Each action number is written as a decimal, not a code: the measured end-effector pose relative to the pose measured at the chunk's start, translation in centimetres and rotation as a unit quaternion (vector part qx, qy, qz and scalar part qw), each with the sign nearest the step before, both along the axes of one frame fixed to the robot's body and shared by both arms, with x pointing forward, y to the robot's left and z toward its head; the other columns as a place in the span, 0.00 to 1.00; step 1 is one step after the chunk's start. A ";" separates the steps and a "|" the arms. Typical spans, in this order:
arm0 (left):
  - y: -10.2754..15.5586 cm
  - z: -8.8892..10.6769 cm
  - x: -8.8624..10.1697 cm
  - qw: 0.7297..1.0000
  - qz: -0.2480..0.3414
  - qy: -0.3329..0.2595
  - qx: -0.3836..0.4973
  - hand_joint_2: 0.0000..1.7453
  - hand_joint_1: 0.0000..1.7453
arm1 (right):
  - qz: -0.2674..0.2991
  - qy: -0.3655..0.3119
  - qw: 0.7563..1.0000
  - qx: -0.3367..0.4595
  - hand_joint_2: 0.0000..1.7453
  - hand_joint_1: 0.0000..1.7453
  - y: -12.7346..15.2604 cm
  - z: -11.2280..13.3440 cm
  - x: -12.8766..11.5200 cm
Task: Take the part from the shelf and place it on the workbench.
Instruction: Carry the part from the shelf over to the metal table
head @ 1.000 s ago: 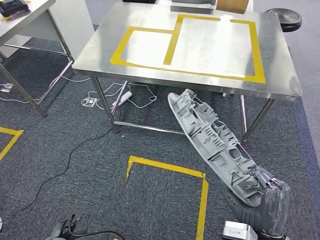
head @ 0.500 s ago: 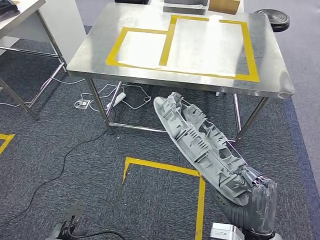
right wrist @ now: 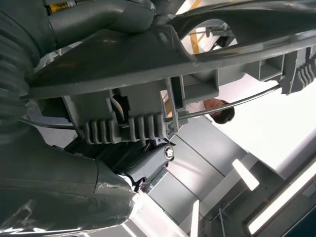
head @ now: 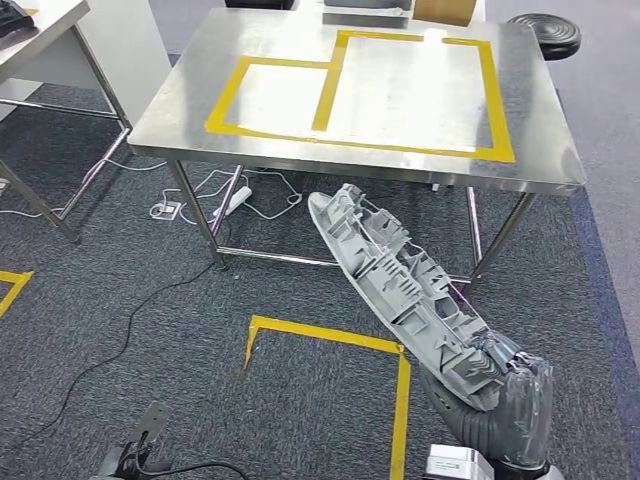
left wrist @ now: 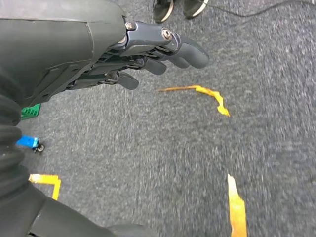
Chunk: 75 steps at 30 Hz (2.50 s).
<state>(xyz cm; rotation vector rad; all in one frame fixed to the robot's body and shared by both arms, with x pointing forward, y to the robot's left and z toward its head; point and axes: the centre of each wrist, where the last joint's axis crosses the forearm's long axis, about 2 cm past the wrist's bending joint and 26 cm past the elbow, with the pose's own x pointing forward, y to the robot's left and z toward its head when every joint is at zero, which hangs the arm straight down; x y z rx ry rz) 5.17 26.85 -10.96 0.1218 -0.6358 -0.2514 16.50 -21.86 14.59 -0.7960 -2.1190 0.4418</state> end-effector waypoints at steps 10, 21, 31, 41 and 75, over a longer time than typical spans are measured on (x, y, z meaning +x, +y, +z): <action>0.1 0.0 0.0 1.000 -0.003 0.001 -0.001 1.00 0.00 | 0.006 -0.009 1.000 0.002 1.00 1.00 0.0 0.1 0.2; 0.0 0.0 0.1 1.000 -0.008 0.000 -0.003 1.00 0.00 | 0.018 -0.037 0.999 -0.011 1.00 1.00 0.1 0.7 1.1; 0.0 0.1 0.6 1.000 -0.015 -0.003 -0.006 1.00 0.00 | 0.030 -0.059 0.998 -0.024 1.00 1.00 0.1 1.6 2.5; 0.0 0.1 0.9 1.000 -0.020 -0.005 -0.007 1.00 0.00 | 0.036 -0.059 0.997 -0.034 1.00 1.00 0.1 1.7 3.6; -0.2 0.2 1.4 0.999 -0.037 -0.006 -0.012 1.00 0.00 | 0.037 -0.079 0.995 -0.054 1.00 1.00 0.1 2.5 6.3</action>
